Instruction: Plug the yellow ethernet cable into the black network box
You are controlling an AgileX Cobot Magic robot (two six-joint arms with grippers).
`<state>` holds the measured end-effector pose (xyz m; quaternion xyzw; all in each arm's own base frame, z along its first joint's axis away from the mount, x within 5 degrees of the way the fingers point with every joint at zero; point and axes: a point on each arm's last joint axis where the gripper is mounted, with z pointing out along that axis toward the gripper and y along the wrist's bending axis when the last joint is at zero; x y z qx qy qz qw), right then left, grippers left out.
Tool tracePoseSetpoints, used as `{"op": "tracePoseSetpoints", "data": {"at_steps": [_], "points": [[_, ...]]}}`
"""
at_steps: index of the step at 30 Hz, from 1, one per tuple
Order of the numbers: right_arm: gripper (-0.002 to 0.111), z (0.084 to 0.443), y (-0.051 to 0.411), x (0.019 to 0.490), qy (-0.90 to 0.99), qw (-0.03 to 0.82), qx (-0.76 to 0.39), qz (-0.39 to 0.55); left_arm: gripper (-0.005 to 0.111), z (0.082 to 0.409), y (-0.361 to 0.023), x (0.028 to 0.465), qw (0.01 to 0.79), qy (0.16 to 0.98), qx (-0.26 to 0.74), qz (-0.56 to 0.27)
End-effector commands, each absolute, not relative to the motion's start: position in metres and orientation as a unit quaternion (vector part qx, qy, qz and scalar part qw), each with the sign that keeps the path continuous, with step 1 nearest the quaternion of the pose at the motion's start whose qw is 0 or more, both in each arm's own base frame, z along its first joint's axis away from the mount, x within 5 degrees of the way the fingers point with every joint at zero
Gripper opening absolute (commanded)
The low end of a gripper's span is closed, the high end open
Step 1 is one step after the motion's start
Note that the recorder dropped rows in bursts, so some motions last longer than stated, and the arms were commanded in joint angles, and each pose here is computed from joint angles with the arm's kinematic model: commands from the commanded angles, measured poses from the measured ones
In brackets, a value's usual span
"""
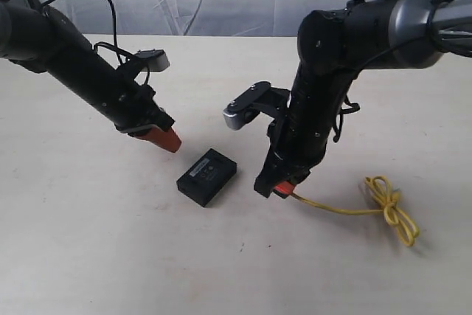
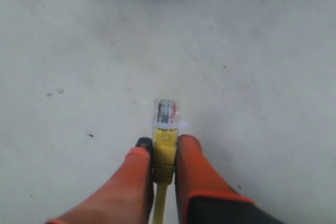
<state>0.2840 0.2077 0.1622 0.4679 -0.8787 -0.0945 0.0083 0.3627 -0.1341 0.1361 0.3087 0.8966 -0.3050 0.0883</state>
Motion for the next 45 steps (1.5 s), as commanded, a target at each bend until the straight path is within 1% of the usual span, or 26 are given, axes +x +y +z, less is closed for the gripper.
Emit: {"op": "tracePoseSetpoints", "data": {"at_steps": [1, 3, 9, 12, 18, 20, 26, 30, 39, 45], "points": [[-0.001, 0.164, 0.223, 0.285, -0.870, 0.003, 0.484, -0.092, 0.000, 0.128, -0.136, 0.361, 0.080, 0.887, 0.315, -0.328], [-0.001, 0.161, 0.227, 0.285, -0.869, 0.006, 0.486, -0.094, 0.000, 0.123, -0.138, 0.359, 0.064, 0.883, 0.316, -0.341], [-0.001, 0.148, 0.235, 0.292, -0.875, 0.016, 0.474, -0.097, 0.000, 0.113, -0.145, 0.358, 0.066, 0.855, 0.327, -0.396], [-0.001, 0.146, 0.238, 0.296, -0.876, 0.015, 0.472, -0.098, 0.000, 0.107, -0.146, 0.356, 0.058, 0.851, 0.327, -0.407], [-0.001, 0.132, 0.250, 0.302, -0.879, 0.002, 0.466, -0.100, 0.000, 0.100, -0.146, 0.357, 0.053, 0.852, 0.324, -0.407], [-0.001, 0.131, 0.254, 0.302, -0.875, -0.013, 0.474, -0.094, 0.000, 0.098, -0.144, 0.360, 0.063, 0.859, 0.318, -0.396], [-0.001, 0.131, 0.251, 0.303, -0.870, -0.015, 0.486, -0.075, 0.000, 0.095, -0.136, 0.368, 0.076, 0.887, 0.266, -0.370], [-0.001, 0.131, 0.253, 0.306, -0.871, -0.033, 0.484, -0.077, 0.000, 0.093, -0.145, 0.367, 0.082, 0.891, 0.272, -0.355], [-0.001, 0.131, 0.253, 0.306, -0.871, -0.037, 0.485, -0.075, 0.000, 0.097, -0.147, 0.367, 0.083, 0.887, 0.273, -0.363], [-0.001, 0.135, 0.245, 0.308, -0.861, -0.028, 0.506, -0.040, 0.000, 0.120, -0.149, 0.366, 0.104, 0.879, 0.282, -0.371]]}}
